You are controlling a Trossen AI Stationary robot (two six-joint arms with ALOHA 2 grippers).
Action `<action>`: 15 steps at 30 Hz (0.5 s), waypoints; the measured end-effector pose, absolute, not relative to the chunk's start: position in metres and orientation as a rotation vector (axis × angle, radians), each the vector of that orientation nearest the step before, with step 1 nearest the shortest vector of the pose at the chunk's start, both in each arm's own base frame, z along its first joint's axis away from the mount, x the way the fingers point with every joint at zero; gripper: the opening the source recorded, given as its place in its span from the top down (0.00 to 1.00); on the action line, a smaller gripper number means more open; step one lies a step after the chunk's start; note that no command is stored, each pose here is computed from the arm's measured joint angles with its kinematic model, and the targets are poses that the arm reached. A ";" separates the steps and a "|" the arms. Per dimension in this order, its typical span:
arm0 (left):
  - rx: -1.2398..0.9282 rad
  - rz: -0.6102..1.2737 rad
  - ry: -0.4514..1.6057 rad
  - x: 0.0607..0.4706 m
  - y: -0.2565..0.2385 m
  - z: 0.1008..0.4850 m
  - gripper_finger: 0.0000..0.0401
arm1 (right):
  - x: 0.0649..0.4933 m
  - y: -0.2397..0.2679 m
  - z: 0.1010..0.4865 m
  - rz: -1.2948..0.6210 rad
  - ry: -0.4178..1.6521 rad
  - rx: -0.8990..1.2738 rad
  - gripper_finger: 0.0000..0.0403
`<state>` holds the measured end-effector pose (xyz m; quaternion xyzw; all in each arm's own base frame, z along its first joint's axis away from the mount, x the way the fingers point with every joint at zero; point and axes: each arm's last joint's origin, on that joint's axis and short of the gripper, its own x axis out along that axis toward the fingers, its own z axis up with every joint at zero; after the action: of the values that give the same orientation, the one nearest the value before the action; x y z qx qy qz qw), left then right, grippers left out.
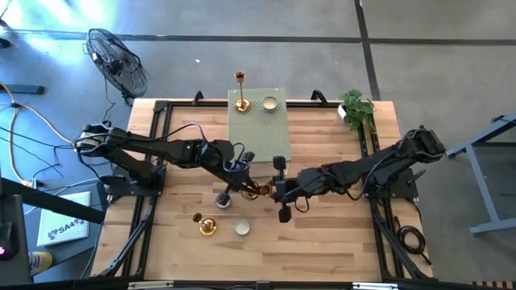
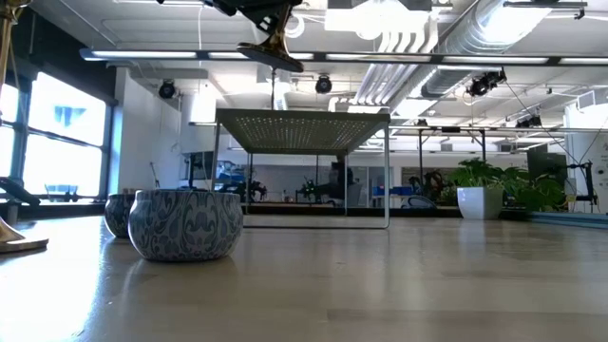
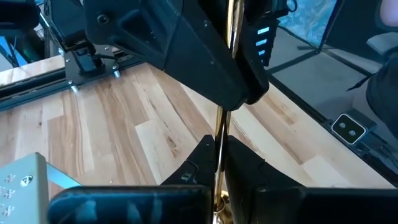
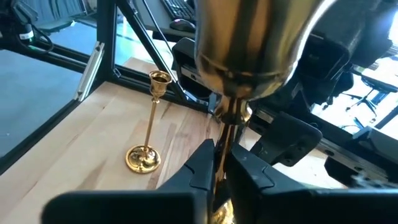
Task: Pick & Place candle stick holders
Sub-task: Put the right gold candle holder on the shelf aligned with the other gold candle holder
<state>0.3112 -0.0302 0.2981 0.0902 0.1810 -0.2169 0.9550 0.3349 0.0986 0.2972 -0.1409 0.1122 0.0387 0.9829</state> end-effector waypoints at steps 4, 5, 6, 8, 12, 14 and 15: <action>0.174 -0.435 0.365 0.311 -0.030 0.299 0.98 | 0.335 0.099 0.298 0.081 0.221 -0.261 0.83; 0.174 -0.434 0.367 0.311 -0.030 0.298 0.98 | 0.335 0.099 0.298 0.072 0.222 -0.249 0.81; 0.172 -0.433 0.369 0.311 -0.030 0.298 0.98 | 0.335 0.098 0.298 0.060 0.222 -0.241 0.78; 0.170 -0.433 0.371 0.311 -0.030 0.298 0.98 | 0.335 0.098 0.298 0.021 0.223 -0.237 0.73; 0.168 -0.434 0.378 0.311 -0.030 0.297 0.98 | 0.333 0.101 0.298 -0.038 0.225 -0.250 0.62; 0.168 -0.434 0.379 0.311 -0.030 0.297 0.98 | 0.332 0.105 0.298 -0.067 0.229 -0.258 0.57; 0.167 -0.434 0.380 0.311 -0.030 0.297 0.98 | 0.331 0.106 0.297 -0.084 0.233 -0.263 0.54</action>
<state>0.3110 -0.0298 0.2973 0.0824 0.1871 -0.2136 0.9553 0.3307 0.1063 0.2974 -0.1309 0.1158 -0.0417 0.9837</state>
